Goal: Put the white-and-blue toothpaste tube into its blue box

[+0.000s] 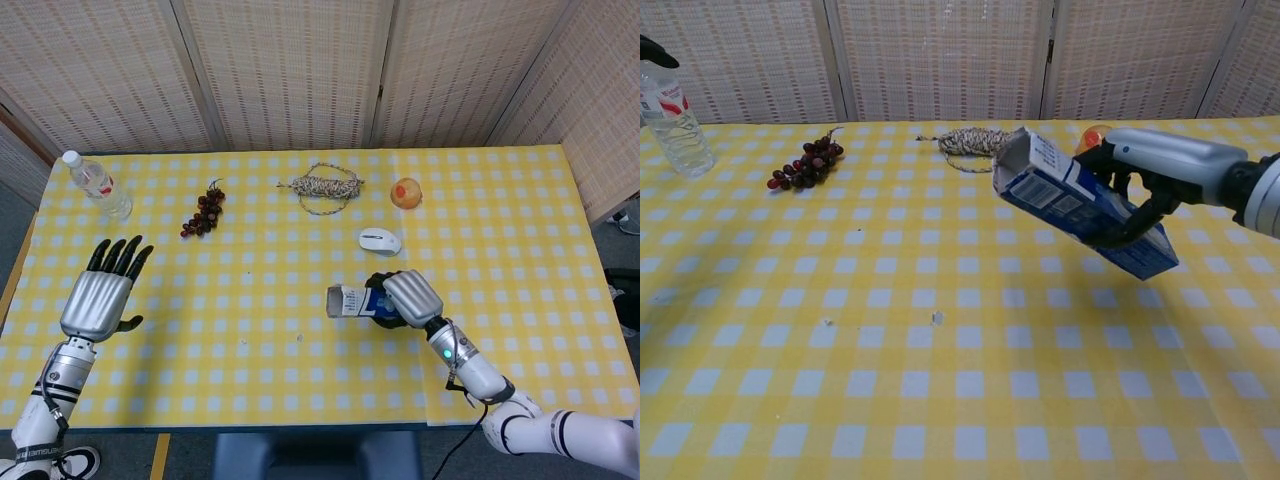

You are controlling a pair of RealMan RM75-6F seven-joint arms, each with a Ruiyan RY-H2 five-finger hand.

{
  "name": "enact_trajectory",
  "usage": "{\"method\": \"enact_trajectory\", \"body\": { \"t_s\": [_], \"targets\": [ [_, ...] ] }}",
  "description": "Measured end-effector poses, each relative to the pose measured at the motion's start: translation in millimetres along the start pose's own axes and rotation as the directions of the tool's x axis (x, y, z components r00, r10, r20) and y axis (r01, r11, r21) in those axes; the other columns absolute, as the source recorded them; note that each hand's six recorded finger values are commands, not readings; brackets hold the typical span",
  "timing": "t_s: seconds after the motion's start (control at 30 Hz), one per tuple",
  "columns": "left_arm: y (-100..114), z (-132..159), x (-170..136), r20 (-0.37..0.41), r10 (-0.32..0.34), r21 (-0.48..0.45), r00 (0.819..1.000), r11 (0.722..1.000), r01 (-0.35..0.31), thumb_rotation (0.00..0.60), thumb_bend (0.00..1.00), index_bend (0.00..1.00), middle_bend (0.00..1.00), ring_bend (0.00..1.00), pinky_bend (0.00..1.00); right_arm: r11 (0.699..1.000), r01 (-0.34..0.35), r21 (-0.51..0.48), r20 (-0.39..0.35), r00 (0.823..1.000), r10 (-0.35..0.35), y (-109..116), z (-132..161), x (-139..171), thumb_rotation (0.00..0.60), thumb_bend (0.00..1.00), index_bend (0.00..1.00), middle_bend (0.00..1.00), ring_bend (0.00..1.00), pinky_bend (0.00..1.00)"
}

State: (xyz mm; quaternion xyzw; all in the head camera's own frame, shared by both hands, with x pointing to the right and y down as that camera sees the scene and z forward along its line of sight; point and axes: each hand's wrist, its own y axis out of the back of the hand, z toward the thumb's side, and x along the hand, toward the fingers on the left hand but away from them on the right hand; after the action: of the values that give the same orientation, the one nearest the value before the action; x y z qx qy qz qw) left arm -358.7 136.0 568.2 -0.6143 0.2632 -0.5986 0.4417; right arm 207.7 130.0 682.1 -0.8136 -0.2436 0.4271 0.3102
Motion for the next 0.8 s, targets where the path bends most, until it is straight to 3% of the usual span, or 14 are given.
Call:
{"method": "enact_trajectory", "body": {
  "t_s": [0.3, 0.43, 0.6, 0.73, 0.8],
  "targets": [
    [-20.9, -26.5, -13.8, -0.037, 0.015, -0.004, 0.999, 1.000, -0.015, 0.600, 0.15, 0.01, 0.00, 0.00, 0.00, 0.995, -0.058, 0.081, 0.077, 0.996, 0.052, -11.7, -28.5, 8.7, 0.600, 0.31, 0.61, 0.43, 0.47, 0.58],
    [-24.7, -26.4, -12.0, -0.028, 0.007, -0.012, 1.000, 1.000, -0.008, 0.600, 0.15, 0.00, 0.00, 0.00, 0.00, 0.992, -0.082, 0.095, 0.091, 0.993, 0.074, -16.3, -30.9, 7.9, 0.600, 0.31, 0.57, 0.38, 0.45, 0.58],
    [-25.0, -25.3, -11.0, -0.018, 0.004, -0.016, 1.000, 1.000, -0.004, 0.600, 0.15, 0.00, 0.00, 0.00, 0.00, 0.991, -0.103, 0.085, 0.096, 0.991, 0.095, -23.3, -30.4, 5.2, 0.600, 0.31, 0.36, 0.25, 0.35, 0.47],
    [-24.1, -25.8, -10.7, -0.020, -0.002, -0.018, 1.000, 1.000, 0.002, 0.600, 0.15, 0.00, 0.00, 0.00, 0.00, 0.992, -0.116, 0.051, 0.101, 0.989, 0.111, -25.4, -31.3, 2.8, 0.600, 0.31, 0.09, 0.06, 0.21, 0.36],
    [-23.9, -26.2, -10.6, -0.022, -0.005, -0.023, 1.000, 1.000, 0.005, 0.600, 0.14, 0.00, 0.00, 0.00, 0.00, 0.992, -0.117, 0.042, 0.104, 0.988, 0.112, -24.3, -31.7, 2.0, 0.600, 0.31, 0.02, 0.01, 0.15, 0.31]
  ]
}}
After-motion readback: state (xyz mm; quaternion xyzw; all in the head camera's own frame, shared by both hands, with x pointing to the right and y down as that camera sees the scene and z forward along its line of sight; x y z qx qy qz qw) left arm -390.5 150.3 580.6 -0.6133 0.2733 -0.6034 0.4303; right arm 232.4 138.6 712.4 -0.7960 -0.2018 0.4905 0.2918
